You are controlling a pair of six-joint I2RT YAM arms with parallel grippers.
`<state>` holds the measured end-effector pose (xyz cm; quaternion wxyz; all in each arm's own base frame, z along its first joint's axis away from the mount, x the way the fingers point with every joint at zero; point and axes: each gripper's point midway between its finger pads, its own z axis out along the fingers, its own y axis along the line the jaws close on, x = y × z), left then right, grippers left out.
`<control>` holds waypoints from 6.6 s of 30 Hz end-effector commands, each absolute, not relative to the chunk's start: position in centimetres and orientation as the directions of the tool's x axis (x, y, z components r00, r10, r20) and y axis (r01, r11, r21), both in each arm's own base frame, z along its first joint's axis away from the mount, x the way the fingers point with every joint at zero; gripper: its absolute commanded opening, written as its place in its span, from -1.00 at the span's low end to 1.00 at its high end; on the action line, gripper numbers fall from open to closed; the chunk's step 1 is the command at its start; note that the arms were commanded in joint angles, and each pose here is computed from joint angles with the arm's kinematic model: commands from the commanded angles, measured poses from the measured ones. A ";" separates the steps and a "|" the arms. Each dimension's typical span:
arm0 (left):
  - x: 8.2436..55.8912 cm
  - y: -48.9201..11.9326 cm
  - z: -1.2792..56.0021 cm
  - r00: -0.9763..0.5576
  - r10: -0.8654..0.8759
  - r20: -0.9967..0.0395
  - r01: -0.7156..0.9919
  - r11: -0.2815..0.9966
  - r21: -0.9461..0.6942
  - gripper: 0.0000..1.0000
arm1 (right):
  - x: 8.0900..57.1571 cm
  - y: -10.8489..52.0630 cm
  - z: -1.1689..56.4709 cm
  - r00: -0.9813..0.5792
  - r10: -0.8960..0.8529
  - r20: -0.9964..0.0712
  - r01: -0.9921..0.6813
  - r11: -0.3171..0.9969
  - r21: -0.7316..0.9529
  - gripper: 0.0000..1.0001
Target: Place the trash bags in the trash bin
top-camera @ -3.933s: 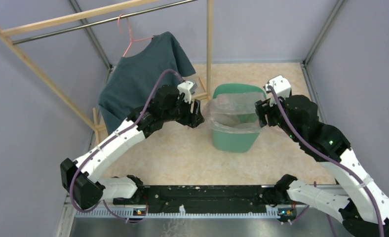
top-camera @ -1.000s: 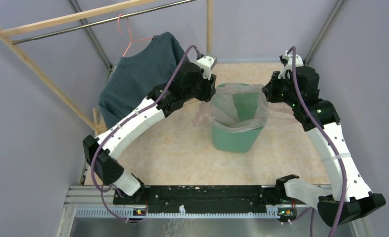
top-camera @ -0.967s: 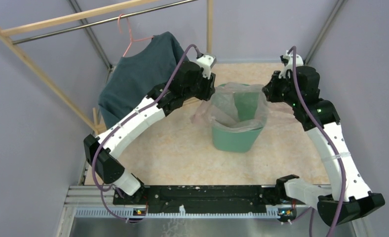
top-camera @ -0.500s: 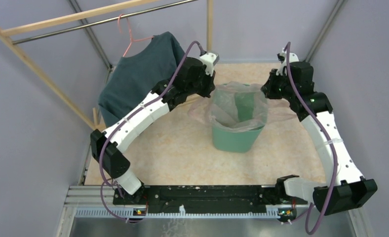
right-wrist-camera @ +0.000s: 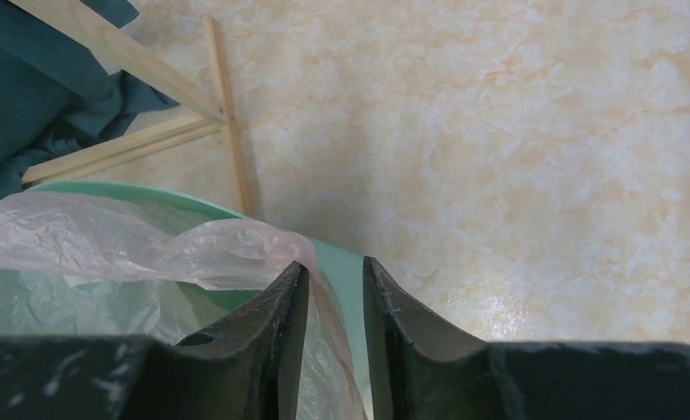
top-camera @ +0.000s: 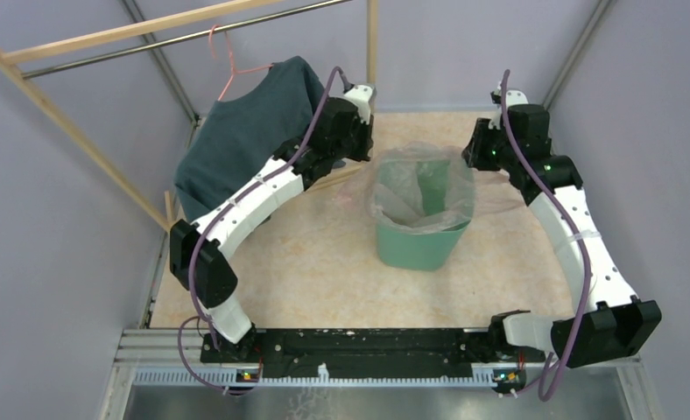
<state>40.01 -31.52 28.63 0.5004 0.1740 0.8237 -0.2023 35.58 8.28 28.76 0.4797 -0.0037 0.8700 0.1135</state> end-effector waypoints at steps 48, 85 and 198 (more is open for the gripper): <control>39.0 -33.3 31.4 -0.457 0.047 -0.888 0.651 0.698 -0.298 -0.06 | 34.4 6.0 32.5 -0.399 0.075 -0.914 -0.085 0.989 0.118 -0.61; 42.6 -34.0 28.5 -0.519 -0.014 -0.854 0.590 0.718 -0.371 -0.75 | 37.0 4.6 29.2 -0.449 0.107 -0.887 0.037 0.994 0.101 -0.86; 26.0 -28.8 11.2 -0.893 -0.230 -0.386 0.161 0.638 -0.753 -1.00 | 25.1 3.9 11.7 -0.503 0.640 -0.580 0.446 0.768 0.460 -0.84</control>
